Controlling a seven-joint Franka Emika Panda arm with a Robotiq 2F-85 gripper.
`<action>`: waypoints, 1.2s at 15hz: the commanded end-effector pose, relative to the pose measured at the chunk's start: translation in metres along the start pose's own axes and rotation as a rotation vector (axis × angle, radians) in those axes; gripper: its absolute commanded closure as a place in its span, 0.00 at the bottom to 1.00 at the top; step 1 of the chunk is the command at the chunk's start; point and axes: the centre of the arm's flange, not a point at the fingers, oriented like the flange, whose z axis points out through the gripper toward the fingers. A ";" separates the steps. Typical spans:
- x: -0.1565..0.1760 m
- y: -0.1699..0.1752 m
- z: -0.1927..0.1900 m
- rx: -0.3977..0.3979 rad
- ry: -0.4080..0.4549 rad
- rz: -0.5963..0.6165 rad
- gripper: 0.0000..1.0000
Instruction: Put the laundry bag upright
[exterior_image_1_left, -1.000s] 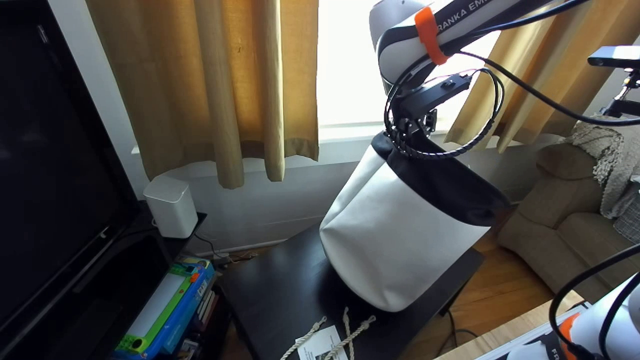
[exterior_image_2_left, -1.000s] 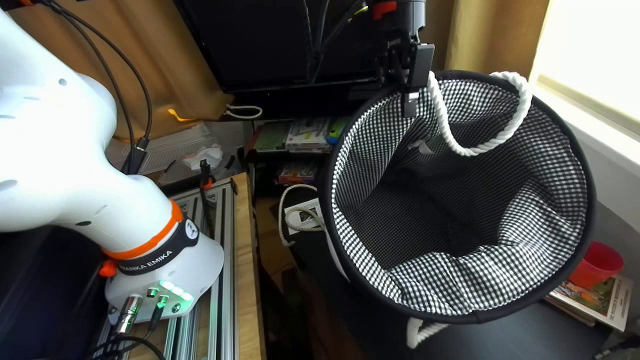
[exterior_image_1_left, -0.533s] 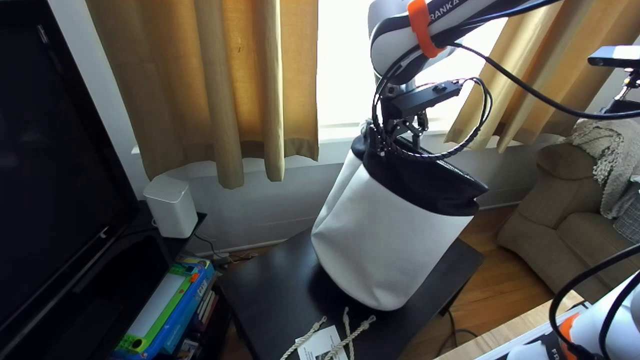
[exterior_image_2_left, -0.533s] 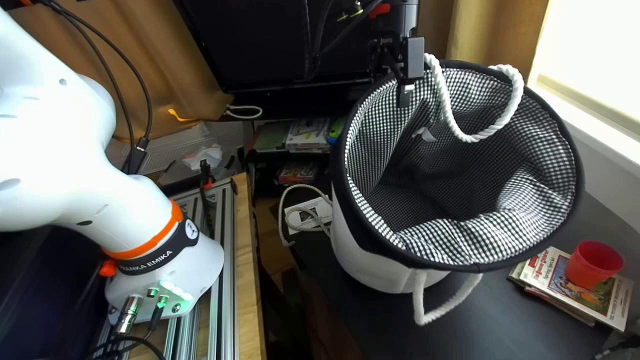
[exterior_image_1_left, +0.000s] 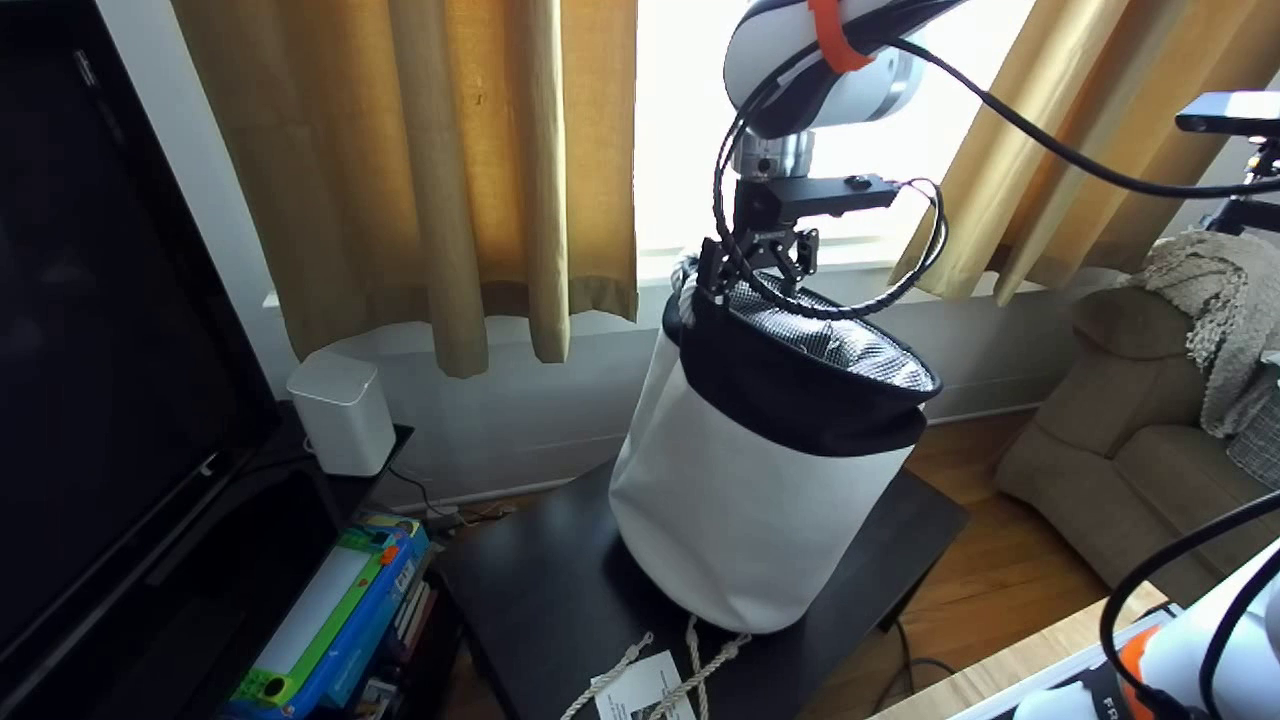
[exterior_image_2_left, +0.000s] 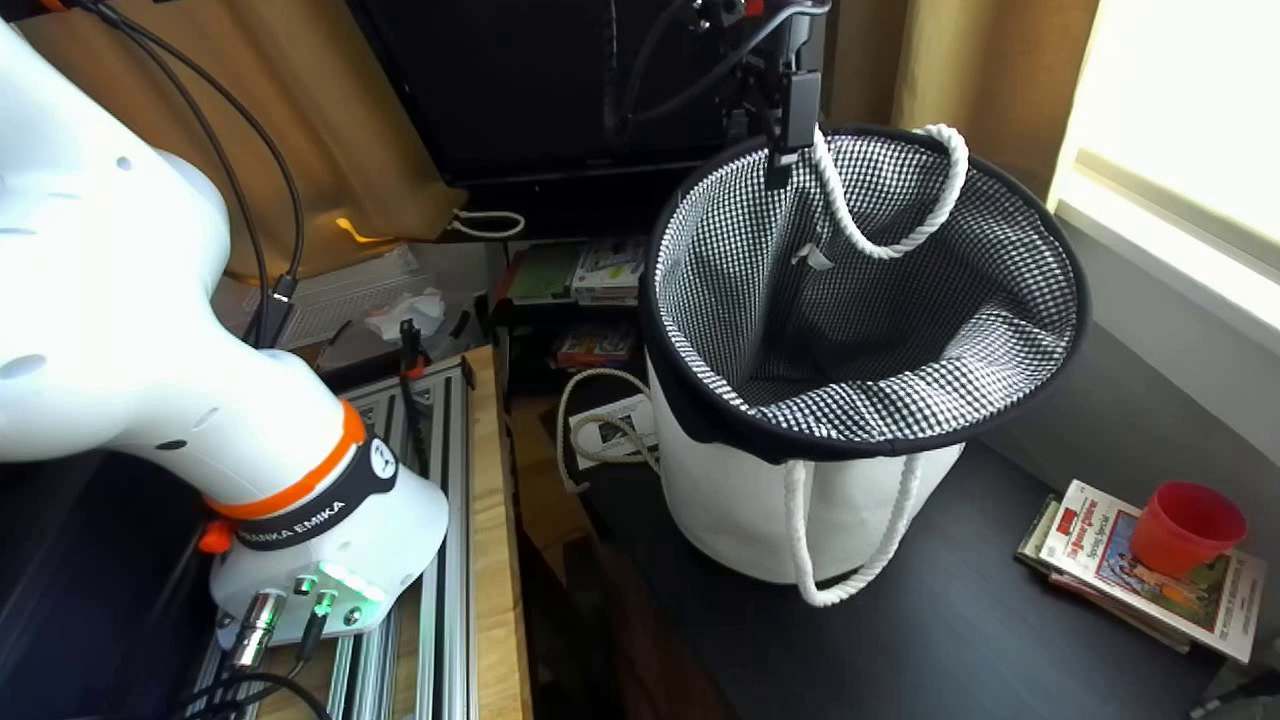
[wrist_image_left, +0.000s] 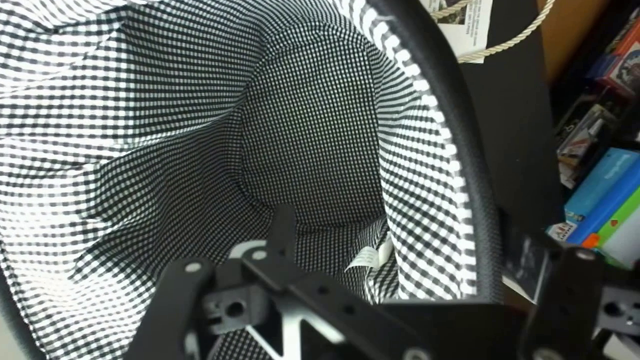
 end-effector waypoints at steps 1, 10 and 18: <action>-0.019 0.013 -0.033 0.022 0.082 -0.026 0.00; -0.067 0.070 -0.174 0.097 0.242 0.069 0.00; -0.078 0.091 -0.204 0.090 0.289 0.104 0.00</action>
